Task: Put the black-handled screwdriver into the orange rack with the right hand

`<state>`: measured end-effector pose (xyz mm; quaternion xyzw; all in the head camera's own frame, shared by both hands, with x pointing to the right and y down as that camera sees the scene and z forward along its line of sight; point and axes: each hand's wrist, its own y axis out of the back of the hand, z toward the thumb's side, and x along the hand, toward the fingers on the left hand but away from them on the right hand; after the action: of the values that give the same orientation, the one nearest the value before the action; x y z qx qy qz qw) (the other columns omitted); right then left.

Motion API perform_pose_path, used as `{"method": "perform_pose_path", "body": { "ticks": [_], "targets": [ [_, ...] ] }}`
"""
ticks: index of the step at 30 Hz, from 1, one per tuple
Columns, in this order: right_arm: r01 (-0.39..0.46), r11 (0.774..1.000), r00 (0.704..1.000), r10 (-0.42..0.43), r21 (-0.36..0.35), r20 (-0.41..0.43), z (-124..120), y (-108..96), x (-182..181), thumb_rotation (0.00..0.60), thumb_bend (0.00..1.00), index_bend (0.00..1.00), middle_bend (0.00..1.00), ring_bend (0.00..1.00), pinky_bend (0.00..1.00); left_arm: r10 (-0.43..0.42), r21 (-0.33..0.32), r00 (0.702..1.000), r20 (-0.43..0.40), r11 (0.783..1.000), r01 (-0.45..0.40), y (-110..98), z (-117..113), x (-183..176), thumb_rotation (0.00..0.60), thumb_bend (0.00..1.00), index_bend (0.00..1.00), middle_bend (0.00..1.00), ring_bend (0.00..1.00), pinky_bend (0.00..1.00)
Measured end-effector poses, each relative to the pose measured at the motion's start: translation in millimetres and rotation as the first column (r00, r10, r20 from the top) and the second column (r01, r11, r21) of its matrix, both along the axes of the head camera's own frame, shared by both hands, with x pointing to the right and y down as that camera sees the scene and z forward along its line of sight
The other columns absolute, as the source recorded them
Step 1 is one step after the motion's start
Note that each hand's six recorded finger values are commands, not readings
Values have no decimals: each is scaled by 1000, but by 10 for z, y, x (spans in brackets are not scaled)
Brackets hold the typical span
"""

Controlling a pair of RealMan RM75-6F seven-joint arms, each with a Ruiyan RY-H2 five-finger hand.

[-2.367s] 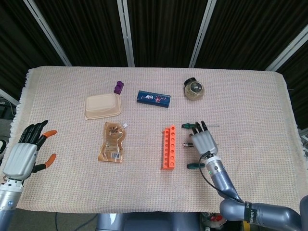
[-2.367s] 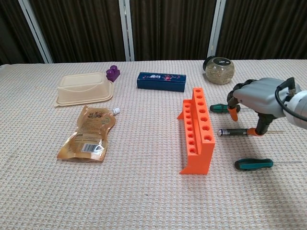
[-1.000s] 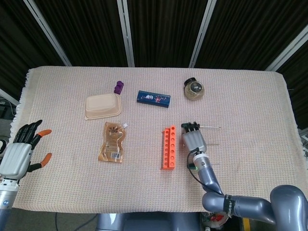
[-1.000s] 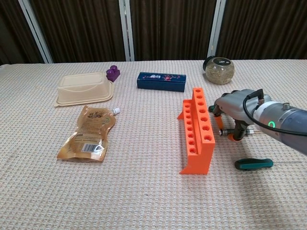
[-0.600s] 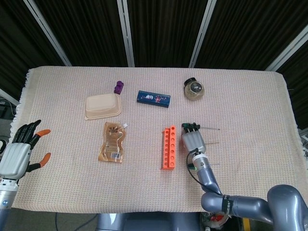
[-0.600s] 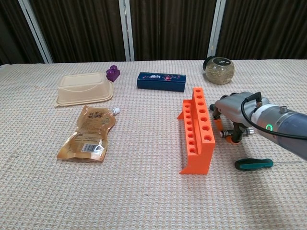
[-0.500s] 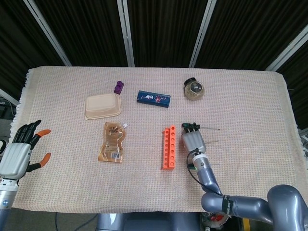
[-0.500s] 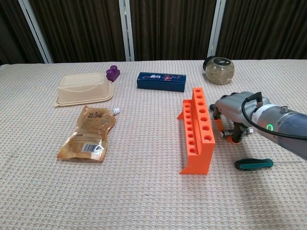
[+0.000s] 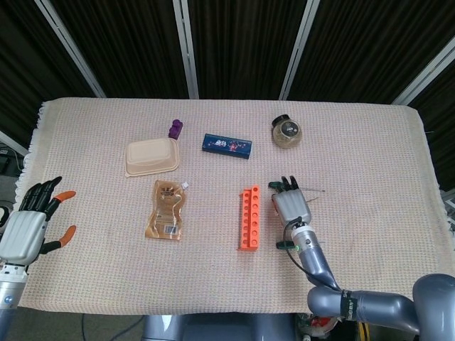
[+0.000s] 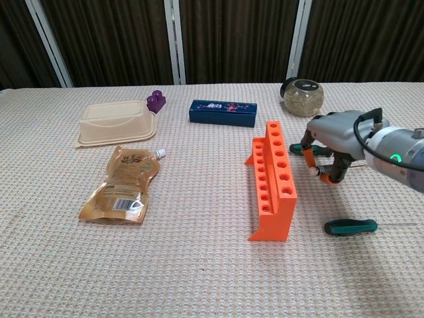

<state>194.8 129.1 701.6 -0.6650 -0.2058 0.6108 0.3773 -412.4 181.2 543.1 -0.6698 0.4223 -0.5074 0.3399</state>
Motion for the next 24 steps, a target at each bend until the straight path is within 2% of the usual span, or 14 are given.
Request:
{"method": "perform_pose_path", "body": {
  "ticks": [6, 11, 13, 15, 18, 21, 23, 24],
  "targets": [
    [-62, 998, 985, 66, -28, 157, -397, -121, 115, 600, 326, 668, 246, 0, 0, 9, -3, 1000, -2, 1000, -9, 10, -12, 34, 600, 329, 217, 0, 0, 0],
    [-130, 987, 937, 154, -97, 313, -724, -214, 222, 600, 335, 669, 247, 0, 0, 19, -12, 1000, -2, 1000, -19, 32, -9, 61, 600, 327, 217, 0, 0, 0],
    [-154, 979, 908, 194, -135, 371, -804, -223, 230, 600, 342, 669, 249, 0, 0, 22, -16, 1000, -2, 1000, -22, 40, -5, 68, 600, 328, 217, 0, 0, 0],
    [-181, 966, 868, 246, -185, 432, -884, -236, 245, 600, 346, 669, 251, 0, 0, 26, -20, 1000, -2, 999, -27, 50, 1, 79, 600, 328, 218, 0, 0, 0],
    [-215, 941, 797, 324, -262, 510, -977, -251, 265, 600, 353, 670, 251, 0, 0, 29, -28, 1000, -3, 999, -29, 66, 10, 90, 600, 327, 219, 0, 0, 0],
    [-237, 908, 713, 404, -346, 572, -1052, -256, 271, 600, 357, 670, 251, 0, 0, 31, -35, 1000, 0, 999, -31, 78, 19, 95, 600, 328, 220, 0, 0, 0],
    [-238, 904, 705, 412, -354, 577, -1059, -256, 270, 600, 358, 672, 251, 0, 0, 34, -41, 999, 3, 999, -34, 84, 24, 103, 600, 327, 221, 0, 0, 0],
    [-240, 894, 679, 433, -378, 592, -1080, -257, 267, 600, 359, 673, 251, 0, 0, 35, -41, 999, 4, 999, -35, 85, 23, 105, 600, 327, 221, 0, 0, 0]
  ]
}}
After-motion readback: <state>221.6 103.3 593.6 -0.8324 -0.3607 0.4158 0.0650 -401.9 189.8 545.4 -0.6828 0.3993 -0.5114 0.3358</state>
